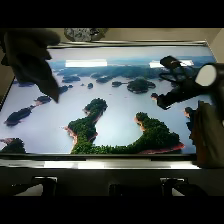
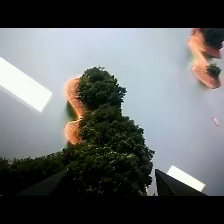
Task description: Fold the shirts.
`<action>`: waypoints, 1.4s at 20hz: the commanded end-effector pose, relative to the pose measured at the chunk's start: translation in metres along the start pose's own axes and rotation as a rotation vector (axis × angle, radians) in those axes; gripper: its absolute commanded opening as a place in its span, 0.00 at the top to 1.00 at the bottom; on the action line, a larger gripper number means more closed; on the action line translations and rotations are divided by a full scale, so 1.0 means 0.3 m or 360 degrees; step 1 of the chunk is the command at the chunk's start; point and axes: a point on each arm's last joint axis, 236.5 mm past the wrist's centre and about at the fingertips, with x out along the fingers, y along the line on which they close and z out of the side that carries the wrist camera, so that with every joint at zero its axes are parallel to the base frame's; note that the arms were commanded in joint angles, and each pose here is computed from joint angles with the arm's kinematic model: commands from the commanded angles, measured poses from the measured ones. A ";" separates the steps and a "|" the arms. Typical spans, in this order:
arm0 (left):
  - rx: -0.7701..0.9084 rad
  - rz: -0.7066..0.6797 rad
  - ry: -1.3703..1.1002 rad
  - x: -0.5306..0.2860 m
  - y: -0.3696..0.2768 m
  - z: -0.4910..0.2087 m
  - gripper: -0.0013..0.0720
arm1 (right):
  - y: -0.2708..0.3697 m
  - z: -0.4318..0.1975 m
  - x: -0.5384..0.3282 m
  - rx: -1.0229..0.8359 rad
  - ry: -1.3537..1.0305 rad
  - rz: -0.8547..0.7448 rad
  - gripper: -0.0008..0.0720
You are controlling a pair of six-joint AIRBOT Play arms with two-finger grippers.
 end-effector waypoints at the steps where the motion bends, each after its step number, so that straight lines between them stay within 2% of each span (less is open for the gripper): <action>1: 0.0174 -0.0350 0.0074 -0.272 -0.372 -0.030 0.95 | -0.002 -0.006 -0.243 -0.0038 -0.0220 -0.0160 0.15; 7: 0.0399 -0.0781 0.0668 -0.217 -0.704 -0.478 0.95 | 0.098 -0.173 -0.457 -0.0051 -0.0234 -0.0162 0.15; 13: 0.0477 -0.1092 0.1417 -0.121 -1.040 -1.257 0.95 | 0.110 -0.213 -0.470 -0.0050 -0.0189 -0.0156 0.15; 14: 0.0477 -0.1168 0.1530 -0.153 -1.114 -1.370 0.80 | 0.099 -0.198 -0.462 -0.0049 -0.0200 -0.0167 0.15; 15: 0.0514 -0.1207 0.1615 -0.184 -1.155 -1.447 0.27 | 0.085 -0.183 -0.448 -0.0046 -0.0200 -0.0179 0.15; 16: 0.0580 -0.1208 0.1672 -0.200 -1.157 -1.487 0.03 | 0.072 -0.169 -0.424 -0.0043 -0.0182 -0.0178 0.15; 18: 0.0773 -0.1022 0.1641 -0.136 -1.018 -1.434 0.03 | 0.062 -0.158 -0.348 -0.0036 -0.0087 -0.0131 0.15; 20: 0.0818 -0.0658 0.1523 -0.007 -0.752 -1.266 0.03 | 0.077 -0.173 -0.248 -0.0034 0.0066 -0.0024 0.15; 24: 0.0337 -0.0073 0.1557 0.078 -0.180 -1.072 0.03 | 0.218 -0.221 -0.015 -0.0060 0.0249 0.0368 0.13; 26: 0.0123 0.0100 0.1602 0.081 0.035 -1.103 0.03 | 0.306 -0.271 0.099 -0.0009 0.0304 0.0556 0.08; 28: -0.0096 0.0190 0.1714 0.045 0.171 -1.227 0.03 | 0.387 -0.341 0.183 0.0065 0.0370 0.0710 0.07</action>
